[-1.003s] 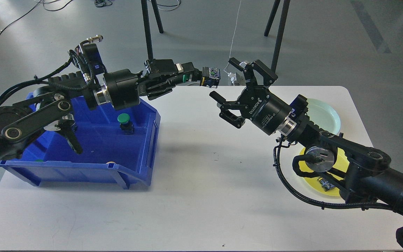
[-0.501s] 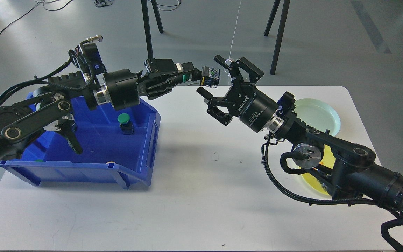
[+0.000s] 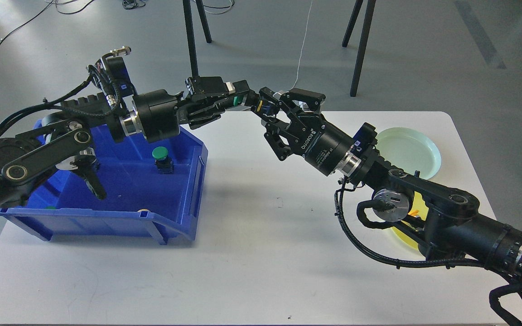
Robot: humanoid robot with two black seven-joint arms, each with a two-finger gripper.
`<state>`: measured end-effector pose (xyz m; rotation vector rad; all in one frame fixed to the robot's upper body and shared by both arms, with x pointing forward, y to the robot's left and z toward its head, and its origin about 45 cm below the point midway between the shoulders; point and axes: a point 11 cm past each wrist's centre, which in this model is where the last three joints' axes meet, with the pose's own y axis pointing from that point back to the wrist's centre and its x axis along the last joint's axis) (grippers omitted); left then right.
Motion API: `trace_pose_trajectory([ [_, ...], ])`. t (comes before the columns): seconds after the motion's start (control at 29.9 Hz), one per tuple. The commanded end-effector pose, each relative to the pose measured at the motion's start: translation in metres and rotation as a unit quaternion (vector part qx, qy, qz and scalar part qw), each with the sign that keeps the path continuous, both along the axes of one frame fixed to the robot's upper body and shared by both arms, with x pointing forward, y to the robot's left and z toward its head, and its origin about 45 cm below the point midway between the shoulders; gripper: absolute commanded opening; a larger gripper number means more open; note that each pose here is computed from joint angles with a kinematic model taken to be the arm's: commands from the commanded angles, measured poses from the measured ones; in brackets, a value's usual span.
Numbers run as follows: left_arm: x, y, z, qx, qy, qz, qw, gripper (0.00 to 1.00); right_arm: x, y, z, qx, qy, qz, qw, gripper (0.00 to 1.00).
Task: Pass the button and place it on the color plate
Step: 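Bring the right gripper to the left gripper and grasp the button, then carry the green-topped button with the right gripper over the pale green plate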
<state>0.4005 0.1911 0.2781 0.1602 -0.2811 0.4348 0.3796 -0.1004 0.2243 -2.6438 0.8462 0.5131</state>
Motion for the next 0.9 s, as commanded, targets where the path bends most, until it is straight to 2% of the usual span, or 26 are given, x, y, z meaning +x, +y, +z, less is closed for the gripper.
trace_pose_trajectory([
  [0.0, 0.0, -0.001, 0.001, -0.003, 0.0, -0.001, 1.0, 0.34, 0.0, 0.001, -0.001, -0.002, 0.001, -0.004, 1.0, 0.01],
  [0.13, 0.0, -0.002, 0.001, -0.005, 0.0, -0.002, 1.0, 0.6, 0.001, 0.0, 0.0, -0.002, 0.001, -0.005, 1.0, 0.01],
  [0.27, 0.0, -0.002, 0.001, -0.006, 0.001, -0.002, 1.0, 0.67, 0.002, -0.002, 0.001, 0.0, -0.001, -0.008, 1.0, 0.01],
  [0.47, 0.0, -0.002, 0.001, -0.01, 0.004, 0.001, 1.0, 0.7, 0.008, -0.019, 0.004, -0.004, -0.004, -0.028, 1.0, 0.01],
  [0.64, 0.001, -0.002, 0.002, -0.018, 0.008, 0.004, 1.0, 0.71, 0.035, -0.102, 0.02, -0.04, -0.03, -0.138, 0.989, 0.01],
  [0.74, 0.003, 0.001, 0.001, -0.016, 0.009, 0.009, 1.0, 0.72, 0.047, -0.157, 0.021, -0.13, -0.056, -0.228, 0.963, 0.01],
  [0.87, 0.003, -0.002, 0.0, -0.018, 0.01, 0.008, 1.0, 0.72, 0.049, -0.22, 0.003, -0.303, -0.114, -0.302, 0.897, 0.01],
])
